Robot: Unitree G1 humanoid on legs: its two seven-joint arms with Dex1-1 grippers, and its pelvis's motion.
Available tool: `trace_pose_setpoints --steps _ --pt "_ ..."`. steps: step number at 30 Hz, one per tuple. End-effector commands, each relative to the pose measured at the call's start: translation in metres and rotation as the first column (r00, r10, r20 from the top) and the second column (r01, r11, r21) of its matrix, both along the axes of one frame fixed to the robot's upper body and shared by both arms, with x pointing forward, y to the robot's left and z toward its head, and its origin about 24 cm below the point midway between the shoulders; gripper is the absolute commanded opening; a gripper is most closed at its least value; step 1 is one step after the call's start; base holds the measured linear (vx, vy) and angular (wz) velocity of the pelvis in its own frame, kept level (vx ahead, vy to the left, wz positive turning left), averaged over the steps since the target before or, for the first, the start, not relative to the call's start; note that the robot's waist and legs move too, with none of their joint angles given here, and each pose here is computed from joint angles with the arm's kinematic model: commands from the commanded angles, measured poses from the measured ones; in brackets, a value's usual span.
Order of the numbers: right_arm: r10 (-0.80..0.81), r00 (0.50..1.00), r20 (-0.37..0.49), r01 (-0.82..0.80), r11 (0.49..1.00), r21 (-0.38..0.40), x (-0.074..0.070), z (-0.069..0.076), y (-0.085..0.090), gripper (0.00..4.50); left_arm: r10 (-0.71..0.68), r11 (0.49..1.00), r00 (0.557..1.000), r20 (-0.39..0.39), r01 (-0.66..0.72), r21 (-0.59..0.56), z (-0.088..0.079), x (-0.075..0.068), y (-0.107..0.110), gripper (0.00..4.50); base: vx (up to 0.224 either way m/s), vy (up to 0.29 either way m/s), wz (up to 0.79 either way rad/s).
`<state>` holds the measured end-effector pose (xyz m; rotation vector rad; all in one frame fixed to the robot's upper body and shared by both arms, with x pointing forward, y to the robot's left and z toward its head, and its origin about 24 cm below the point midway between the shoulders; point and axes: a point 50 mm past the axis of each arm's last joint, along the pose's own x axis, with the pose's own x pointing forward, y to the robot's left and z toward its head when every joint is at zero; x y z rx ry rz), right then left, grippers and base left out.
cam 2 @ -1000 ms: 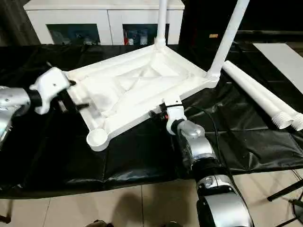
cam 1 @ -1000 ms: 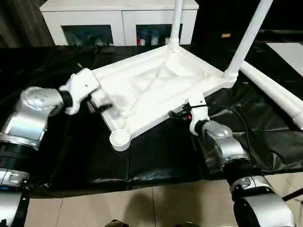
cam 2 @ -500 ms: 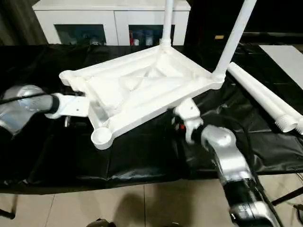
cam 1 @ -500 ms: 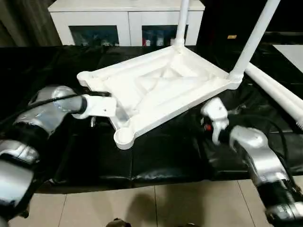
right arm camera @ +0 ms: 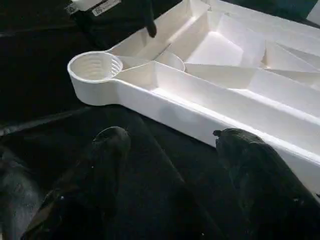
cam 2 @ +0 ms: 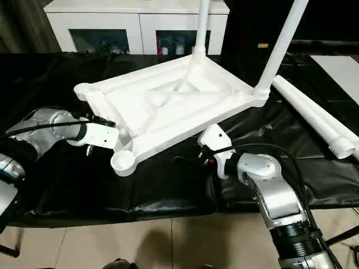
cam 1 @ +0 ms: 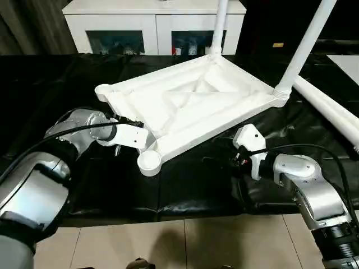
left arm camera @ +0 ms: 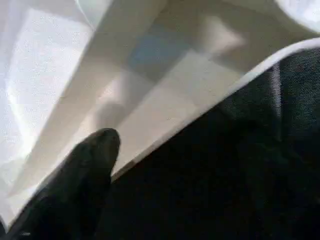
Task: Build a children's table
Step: Rotate table base
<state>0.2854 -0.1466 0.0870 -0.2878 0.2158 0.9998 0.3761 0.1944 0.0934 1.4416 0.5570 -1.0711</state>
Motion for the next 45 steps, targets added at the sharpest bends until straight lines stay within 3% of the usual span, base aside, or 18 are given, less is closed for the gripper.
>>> trace_pose_setpoints --steps 1,9,18,22,31,34,41,45 --pt "0.033 0.999 -0.006 -0.033 0.999 0.002 -0.003 0.004 0.002 3.23 0.005 1.000 0.997 -0.077 -0.003 0.027 -0.007 -0.004 0.003 3.90 0.000 0.000 0.00" --pt "0.063 0.998 -0.030 -0.063 0.998 -0.017 -0.008 0.003 0.002 3.23 0.030 0.998 0.984 -0.174 -0.038 -0.041 -0.005 -0.005 -0.003 3.18 0.000 0.000 0.00" --pt "0.058 0.998 -0.032 -0.058 0.998 -0.017 -0.006 0.003 0.003 3.23 0.006 1.000 0.958 -0.286 -0.012 -0.019 -0.006 -0.010 -0.005 2.40 0.000 0.000 0.00" --pt "0.058 0.998 -0.035 -0.059 0.998 -0.017 -0.007 0.002 0.003 3.23 0.050 0.995 0.924 -0.379 -0.080 -0.064 -0.006 -0.013 -0.006 2.06 0.000 0.000 0.00" --pt "0.057 0.998 -0.039 -0.057 0.998 -0.015 -0.007 0.001 0.003 3.23 0.123 0.965 0.909 -0.398 -0.203 -0.166 -0.008 -0.010 -0.014 1.50 0.000 0.000 0.00" --pt "0.054 0.998 -0.041 -0.055 0.998 -0.016 -0.007 0.000 0.002 3.23 0.200 0.928 0.894 -0.401 -0.304 -0.214 -0.010 -0.008 -0.015 1.44 0.000 0.000 0.00" --pt "0.048 0.998 -0.044 -0.049 0.999 -0.015 -0.008 -0.001 0.001 3.23 0.337 0.889 0.850 -0.404 -0.429 -0.162 -0.027 -0.014 -0.002 1.33 0.000 0.000 0.00" --pt "0.047 0.998 -0.045 -0.047 0.999 -0.014 -0.009 -0.001 0.002 3.23 0.364 0.860 0.826 -0.429 -0.475 -0.186 -0.033 -0.018 -0.002 1.25 0.000 0.000 0.00"
